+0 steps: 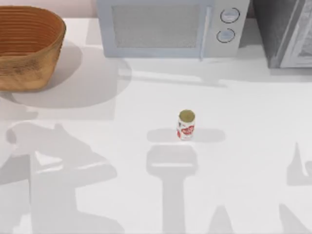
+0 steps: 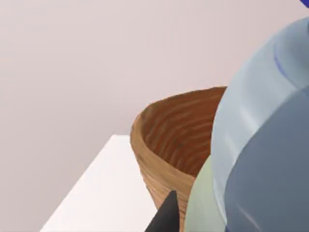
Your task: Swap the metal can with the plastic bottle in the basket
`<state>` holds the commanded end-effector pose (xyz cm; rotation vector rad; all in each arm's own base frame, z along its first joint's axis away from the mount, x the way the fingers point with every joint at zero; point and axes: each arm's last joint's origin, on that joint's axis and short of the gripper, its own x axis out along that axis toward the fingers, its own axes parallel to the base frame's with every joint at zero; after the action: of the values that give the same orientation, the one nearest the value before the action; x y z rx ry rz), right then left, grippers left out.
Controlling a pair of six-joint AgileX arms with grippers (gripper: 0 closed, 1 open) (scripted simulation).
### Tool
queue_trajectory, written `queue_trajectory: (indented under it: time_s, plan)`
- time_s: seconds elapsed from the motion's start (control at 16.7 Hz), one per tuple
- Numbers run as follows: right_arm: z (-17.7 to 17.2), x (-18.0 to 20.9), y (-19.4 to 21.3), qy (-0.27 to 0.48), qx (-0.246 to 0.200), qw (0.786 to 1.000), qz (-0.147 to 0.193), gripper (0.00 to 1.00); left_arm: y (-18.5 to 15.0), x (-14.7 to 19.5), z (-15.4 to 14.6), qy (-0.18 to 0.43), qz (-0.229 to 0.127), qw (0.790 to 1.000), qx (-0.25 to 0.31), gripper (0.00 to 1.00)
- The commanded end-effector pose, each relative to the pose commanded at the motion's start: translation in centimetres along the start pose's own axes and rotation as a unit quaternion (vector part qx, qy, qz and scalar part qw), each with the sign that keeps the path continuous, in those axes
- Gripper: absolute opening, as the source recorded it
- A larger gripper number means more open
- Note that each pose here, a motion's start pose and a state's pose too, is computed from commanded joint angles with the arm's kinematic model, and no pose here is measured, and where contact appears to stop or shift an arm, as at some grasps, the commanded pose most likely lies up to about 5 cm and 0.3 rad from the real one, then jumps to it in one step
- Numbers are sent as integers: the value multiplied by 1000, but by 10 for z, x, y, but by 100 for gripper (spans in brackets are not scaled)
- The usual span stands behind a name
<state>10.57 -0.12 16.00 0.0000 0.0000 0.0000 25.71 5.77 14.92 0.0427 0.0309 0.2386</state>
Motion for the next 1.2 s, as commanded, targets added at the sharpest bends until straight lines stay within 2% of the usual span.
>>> queue_trajectory:
  time_s: [0.12, 0.24, 0.42, 0.6, 0.78, 0.96, 1.2]
  plan:
    - [0, 0, 0, 0, 0, 1000, 0, 100, 7, 20, 35, -23, 11, 1000, 2, 0]
    - [0, 0, 0, 0, 0, 1000, 0, 100, 8, 39, 70, -29, 5, 1000, 4, 0]
    - [0, 0, 0, 0, 0, 1000, 0, 100, 1, 60, 117, -16, -26, 1000, 5, 0]
    - [0, 0, 0, 0, 0, 1000, 0, 100, -9, 75, 150, 21, -66, 998, 4, 0]
    - [0, 0, 0, 0, 0, 1000, 0, 100, -19, 85, 166, 65, -102, 993, 3, 0]
    - [0, 0, 0, 0, 0, 1000, 0, 100, -28, 93, 169, 102, -130, 986, 1, 0]
    - [0, 0, 0, 0, 0, 1000, 0, 100, -30, 96, 168, 112, -137, 984, 1, 0]
